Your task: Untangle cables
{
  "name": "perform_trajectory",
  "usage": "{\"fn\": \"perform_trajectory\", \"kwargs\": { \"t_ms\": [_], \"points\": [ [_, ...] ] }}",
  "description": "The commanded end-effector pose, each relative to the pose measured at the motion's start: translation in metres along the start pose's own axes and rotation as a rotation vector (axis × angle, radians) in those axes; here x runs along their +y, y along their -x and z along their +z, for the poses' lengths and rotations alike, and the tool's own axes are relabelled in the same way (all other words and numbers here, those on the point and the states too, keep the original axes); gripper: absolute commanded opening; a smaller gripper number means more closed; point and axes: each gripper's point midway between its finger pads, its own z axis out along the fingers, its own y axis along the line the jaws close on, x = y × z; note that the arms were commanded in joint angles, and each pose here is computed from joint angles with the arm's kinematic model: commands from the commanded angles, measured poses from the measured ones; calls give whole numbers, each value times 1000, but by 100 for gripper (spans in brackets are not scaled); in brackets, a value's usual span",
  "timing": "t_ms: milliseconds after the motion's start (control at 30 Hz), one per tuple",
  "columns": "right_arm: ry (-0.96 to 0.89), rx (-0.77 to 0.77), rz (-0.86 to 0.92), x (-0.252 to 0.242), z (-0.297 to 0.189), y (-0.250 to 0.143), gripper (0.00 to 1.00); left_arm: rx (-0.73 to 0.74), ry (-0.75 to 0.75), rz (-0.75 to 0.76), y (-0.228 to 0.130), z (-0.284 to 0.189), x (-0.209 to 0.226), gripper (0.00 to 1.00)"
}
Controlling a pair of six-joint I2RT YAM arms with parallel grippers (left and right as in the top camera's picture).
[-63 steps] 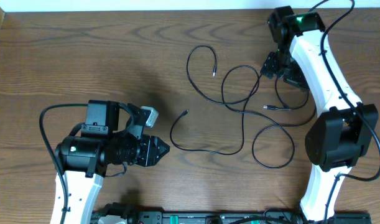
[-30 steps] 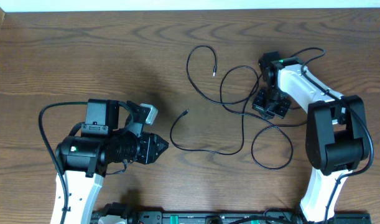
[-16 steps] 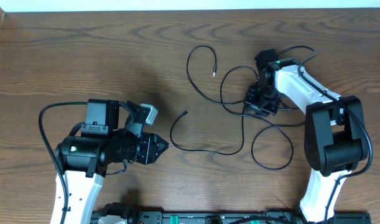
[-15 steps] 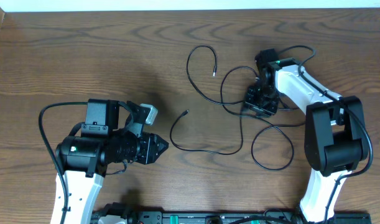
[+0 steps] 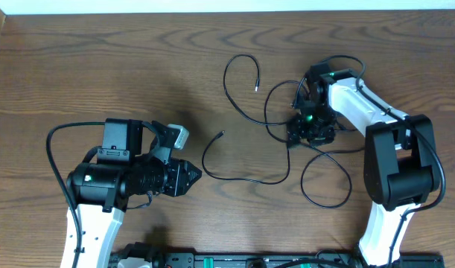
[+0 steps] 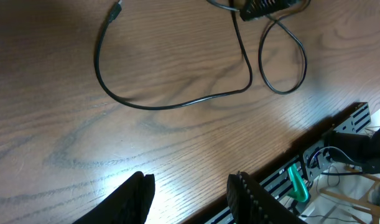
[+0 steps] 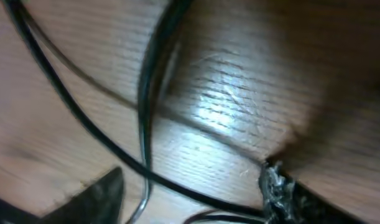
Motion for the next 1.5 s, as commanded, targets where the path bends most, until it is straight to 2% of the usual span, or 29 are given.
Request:
{"fn": "perform_trajectory", "kwargs": {
  "t_ms": [0,67,133,200,267,300,367,500,633,933,1100,1267,1467],
  "points": [
    [-33,67,-23,-10,15,-12,53,10,12,-2,-4,2,4,44],
    [-33,66,-24,-10,15,-11,44,10,12,-2,-4,2,4,44],
    [-32,54,-27,-10,16,-9,40,10,12,-2,-4,2,4,44],
    [-31,43,-30,-9,16,-6,39,10,12,-2,-4,2,4,44],
    [-31,34,-33,-9,16,-4,34,10,12,-2,-4,2,4,44],
    [-31,31,-34,-9,16,-3,27,11,11,-2,-4,2,4,44],
    [-31,26,-35,-9,16,-2,1,10,12,-1,-4,2,4,44],
    [-27,14,-30,-7,12,0,1,10,12,-1,-4,2,4,44],
    [9,-75,-24,8,-16,14,1,0,13,5,-1,2,4,43],
    [53,-408,-130,49,-133,31,1,-30,14,-8,7,2,4,36],
    [67,-574,-171,68,-195,20,1,-67,15,-11,16,2,5,27],
    [78,-655,-235,91,-228,-1,1,-110,6,-30,27,1,4,15],
    [97,-689,-328,122,-239,-22,1,-99,-23,19,24,19,-2,13]
  ]
}}
